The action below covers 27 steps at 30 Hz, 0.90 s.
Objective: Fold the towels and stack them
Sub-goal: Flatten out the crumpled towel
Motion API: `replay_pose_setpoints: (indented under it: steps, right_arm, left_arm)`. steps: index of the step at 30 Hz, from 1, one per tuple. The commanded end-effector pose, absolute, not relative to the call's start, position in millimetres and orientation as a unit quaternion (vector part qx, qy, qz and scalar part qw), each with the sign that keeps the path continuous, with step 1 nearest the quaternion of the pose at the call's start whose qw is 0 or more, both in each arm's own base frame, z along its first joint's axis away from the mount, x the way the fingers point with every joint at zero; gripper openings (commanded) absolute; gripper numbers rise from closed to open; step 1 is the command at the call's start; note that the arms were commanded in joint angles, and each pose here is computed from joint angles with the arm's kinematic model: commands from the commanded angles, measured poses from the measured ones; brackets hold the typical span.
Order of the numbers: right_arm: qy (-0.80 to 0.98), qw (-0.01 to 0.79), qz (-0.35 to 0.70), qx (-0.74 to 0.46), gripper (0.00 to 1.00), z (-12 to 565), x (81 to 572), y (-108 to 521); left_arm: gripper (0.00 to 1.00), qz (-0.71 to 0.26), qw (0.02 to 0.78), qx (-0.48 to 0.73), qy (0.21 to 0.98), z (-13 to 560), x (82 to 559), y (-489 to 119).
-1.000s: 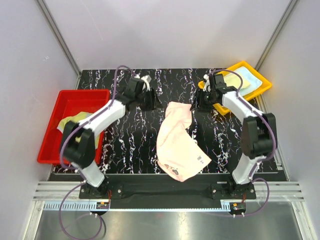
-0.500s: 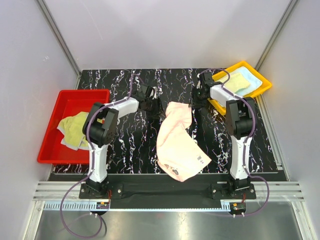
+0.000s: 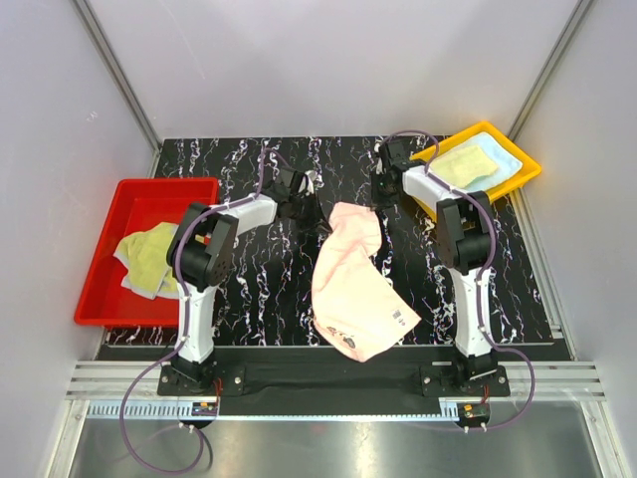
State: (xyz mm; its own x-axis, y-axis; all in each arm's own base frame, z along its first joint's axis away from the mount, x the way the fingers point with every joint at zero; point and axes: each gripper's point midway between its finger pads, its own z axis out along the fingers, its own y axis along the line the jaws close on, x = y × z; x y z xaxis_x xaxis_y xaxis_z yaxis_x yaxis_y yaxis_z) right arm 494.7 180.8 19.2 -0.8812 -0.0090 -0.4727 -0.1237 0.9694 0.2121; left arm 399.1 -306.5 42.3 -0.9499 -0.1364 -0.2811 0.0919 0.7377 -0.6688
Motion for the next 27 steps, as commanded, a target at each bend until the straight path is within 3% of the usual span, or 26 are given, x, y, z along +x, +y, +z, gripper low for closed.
replay_pose_setpoints:
  steps: [1, 5, 8, 11, 12, 16, 17, 23, 27]
  right_arm:
    - [0.952, 0.254, 0.153, -0.075, 0.00, 47.3, 494.6, 209.7]
    - [0.906, 0.350, 0.210, -0.111, 0.00, 149.5, 506.2, 244.6]
    - [0.857, 0.420, 0.262, -0.140, 0.00, 238.6, 489.6, 262.0]
    - [0.822, 0.454, 0.298, -0.173, 0.00, 288.0, 461.6, 275.1]
    - [0.816, 0.457, 0.306, -0.181, 0.00, 295.4, 453.8, 278.5]
    - [0.796, 0.433, 0.357, -0.227, 0.00, 306.3, 413.9, 300.7]
    - [0.794, 0.421, 0.365, -0.242, 0.00, 301.0, 401.2, 308.5]
    - [0.774, 0.385, 0.400, -0.303, 0.00, 287.2, 360.3, 326.1]
    - [0.773, 0.382, 0.398, -0.313, 0.00, 288.3, 348.5, 319.7]
  left_arm:
    - [0.00, -0.387, 0.178, -0.011, 0.905, 75.9, 401.0, -307.5]
    - [0.00, -0.327, 0.232, -0.051, 0.915, 109.5, 402.8, -267.9]
    - [0.00, -0.301, 0.284, -0.065, 0.908, 150.3, 392.1, -240.5]
    - [0.00, -0.294, 0.327, -0.071, 0.895, 185.4, 373.5, -222.3]
    - [0.00, -0.297, 0.335, -0.070, 0.891, 195.4, 362.7, -216.8]
    - [0.30, -0.309, 0.383, -0.029, 0.870, 221.1, 353.7, -206.8]
    - [0.33, -0.315, 0.394, -0.011, 0.863, 226.3, 354.3, -206.2]
    - [0.50, -0.354, 0.443, 0.084, 0.819, 267.8, 369.3, -194.8]
    - [0.50, -0.394, 0.424, 0.083, 0.811, 264.6, 377.2, -191.8]
